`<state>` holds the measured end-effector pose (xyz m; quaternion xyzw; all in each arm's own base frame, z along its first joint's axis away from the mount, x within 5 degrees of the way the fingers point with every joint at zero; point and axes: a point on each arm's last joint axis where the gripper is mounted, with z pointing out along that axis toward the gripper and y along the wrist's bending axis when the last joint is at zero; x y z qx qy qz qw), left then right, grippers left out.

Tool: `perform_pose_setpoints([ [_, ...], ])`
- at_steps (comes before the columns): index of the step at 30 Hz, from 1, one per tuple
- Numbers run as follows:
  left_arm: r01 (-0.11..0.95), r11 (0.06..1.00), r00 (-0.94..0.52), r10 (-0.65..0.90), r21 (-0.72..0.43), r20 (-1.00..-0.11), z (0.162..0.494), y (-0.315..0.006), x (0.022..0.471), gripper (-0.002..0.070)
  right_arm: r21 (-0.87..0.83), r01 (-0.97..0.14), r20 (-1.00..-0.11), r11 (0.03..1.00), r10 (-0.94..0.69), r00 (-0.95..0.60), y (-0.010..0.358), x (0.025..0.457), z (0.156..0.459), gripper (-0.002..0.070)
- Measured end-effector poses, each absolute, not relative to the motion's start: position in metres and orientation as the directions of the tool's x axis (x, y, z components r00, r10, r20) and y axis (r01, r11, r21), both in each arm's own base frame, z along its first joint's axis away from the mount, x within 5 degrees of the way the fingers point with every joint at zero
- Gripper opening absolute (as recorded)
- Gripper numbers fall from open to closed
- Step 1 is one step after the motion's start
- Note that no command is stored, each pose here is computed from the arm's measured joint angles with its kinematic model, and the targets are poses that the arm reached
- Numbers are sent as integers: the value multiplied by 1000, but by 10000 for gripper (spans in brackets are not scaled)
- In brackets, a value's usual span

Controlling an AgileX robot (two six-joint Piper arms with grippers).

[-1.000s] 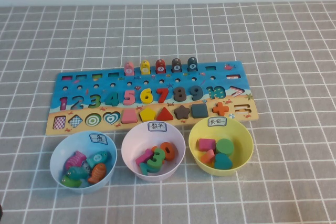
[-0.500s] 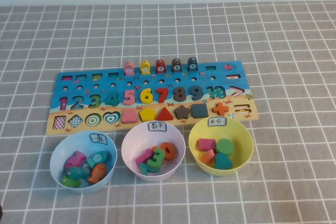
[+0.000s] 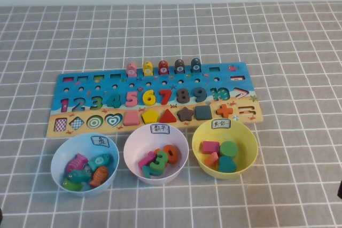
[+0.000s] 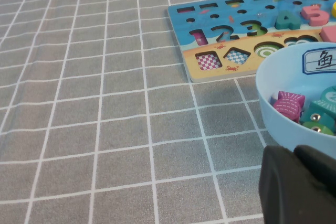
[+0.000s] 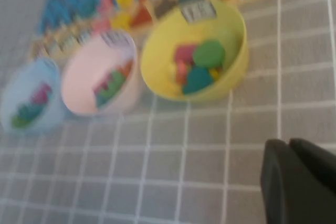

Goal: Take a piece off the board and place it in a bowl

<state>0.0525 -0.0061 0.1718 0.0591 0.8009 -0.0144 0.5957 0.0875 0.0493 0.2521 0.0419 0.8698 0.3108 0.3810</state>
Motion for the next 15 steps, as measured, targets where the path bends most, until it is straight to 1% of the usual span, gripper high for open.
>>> perform_pose_setpoints([
  [2, 112, 993, -283, 78, 47, -956, 172, -6, 53, 2, 547, -159, -602, 822, 254, -757, 51, 98, 258, -17],
  [5, 112, 993, -283, 78, 47, -956, 172, -6, 53, 2, 495, -146, -527, 857, 162, -835, 53, 123, 264, -17],
  [9, 112, 993, -283, 78, 47, -956, 172, -6, 53, 2, 463, -135, -441, 876, 95, -893, 57, 157, 271, -17],
  [11, 112, 993, -283, 78, 47, -956, 172, -6, 53, 2, 449, -149, -417, 881, 59, -907, 61, 176, 277, -17],
  [15, 112, 993, -283, 78, 47, -956, 172, -6, 53, 2, 420, -218, -408, 881, -31, -912, 81, 205, 287, -17],
])
